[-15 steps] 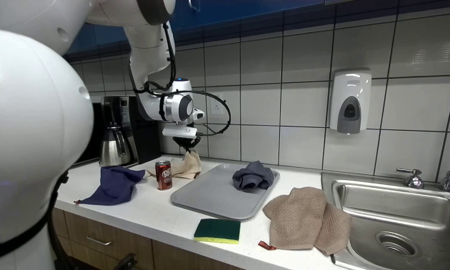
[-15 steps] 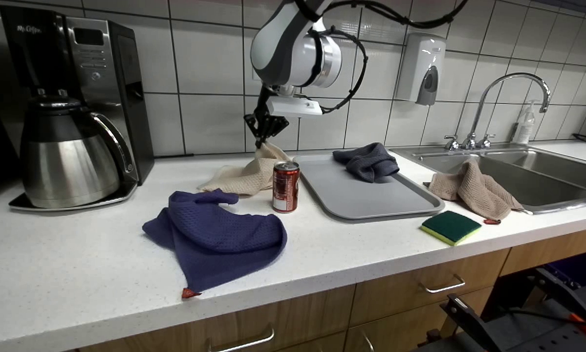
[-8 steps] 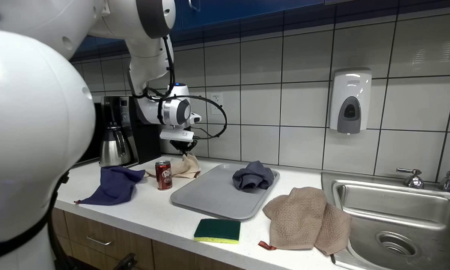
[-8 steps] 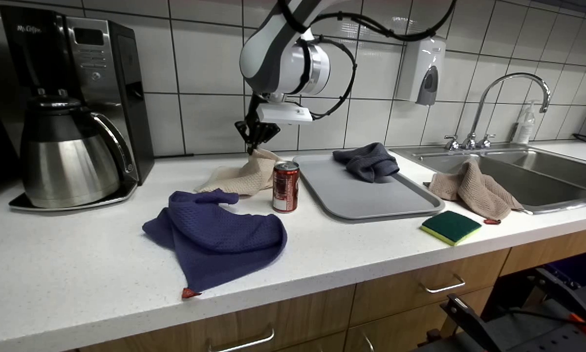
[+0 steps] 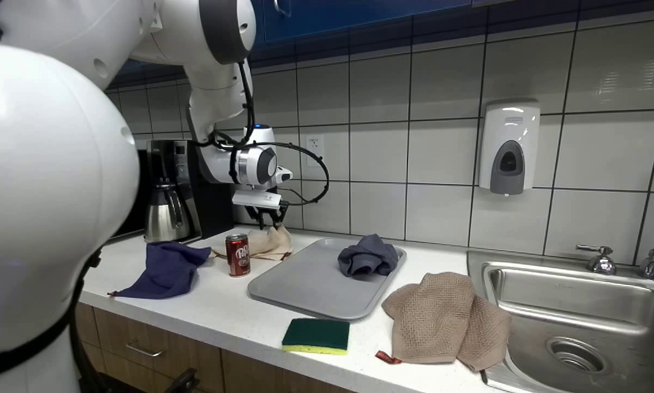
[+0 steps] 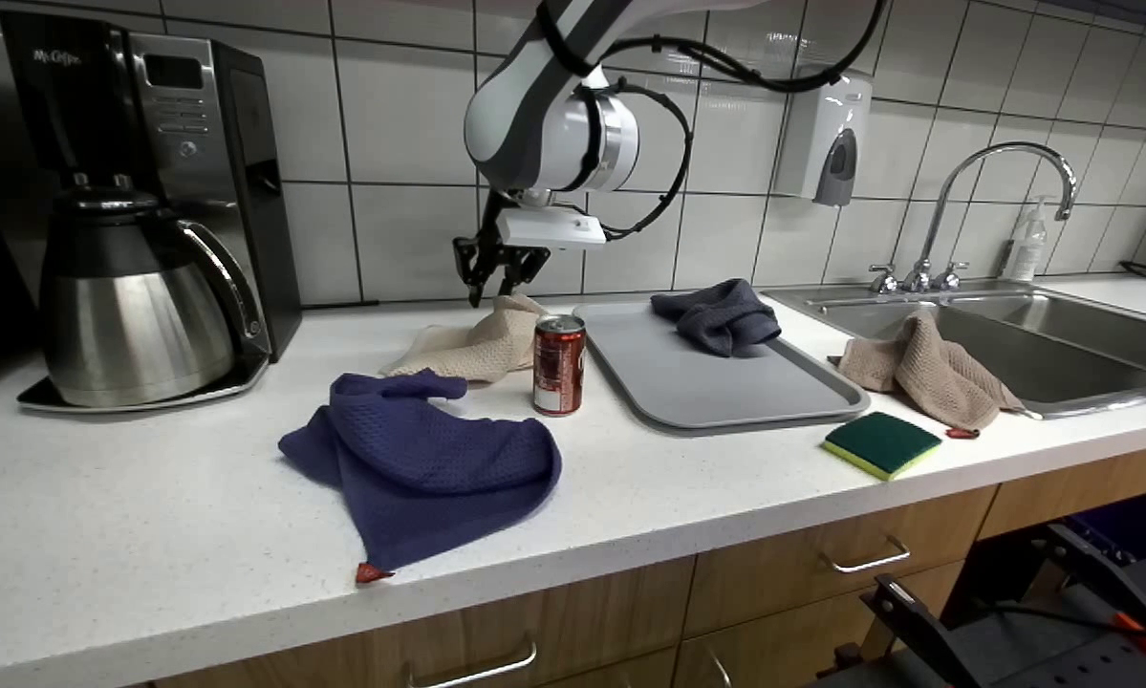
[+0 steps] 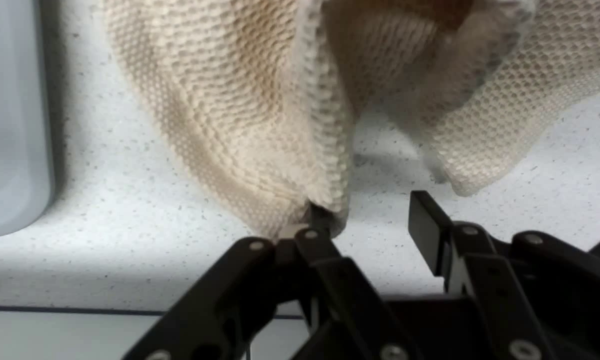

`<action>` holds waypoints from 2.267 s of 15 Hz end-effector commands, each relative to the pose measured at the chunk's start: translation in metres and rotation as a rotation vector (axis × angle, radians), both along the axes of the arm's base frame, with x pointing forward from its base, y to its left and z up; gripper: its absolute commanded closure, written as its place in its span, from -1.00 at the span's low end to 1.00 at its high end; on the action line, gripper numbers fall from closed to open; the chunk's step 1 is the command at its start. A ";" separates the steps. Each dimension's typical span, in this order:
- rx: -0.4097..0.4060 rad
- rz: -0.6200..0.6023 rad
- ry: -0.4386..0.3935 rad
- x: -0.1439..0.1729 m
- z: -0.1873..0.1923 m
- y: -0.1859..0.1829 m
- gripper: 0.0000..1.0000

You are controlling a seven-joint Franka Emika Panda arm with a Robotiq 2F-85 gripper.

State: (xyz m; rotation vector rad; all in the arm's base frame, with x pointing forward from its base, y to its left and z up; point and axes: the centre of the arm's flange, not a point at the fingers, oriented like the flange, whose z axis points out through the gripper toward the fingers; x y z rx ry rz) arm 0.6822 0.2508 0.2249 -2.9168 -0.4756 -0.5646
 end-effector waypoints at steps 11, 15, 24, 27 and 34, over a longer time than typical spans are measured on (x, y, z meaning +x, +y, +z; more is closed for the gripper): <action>-0.003 -0.060 -0.018 0.004 0.026 -0.017 -1.00; -0.005 -0.094 -0.020 0.001 0.038 -0.031 -1.00; -0.018 -0.180 -0.008 -0.009 0.052 -0.073 -1.00; -0.029 -0.202 -0.007 -0.015 0.054 -0.090 -1.00; -0.048 -0.248 0.009 -0.029 0.057 -0.130 -1.00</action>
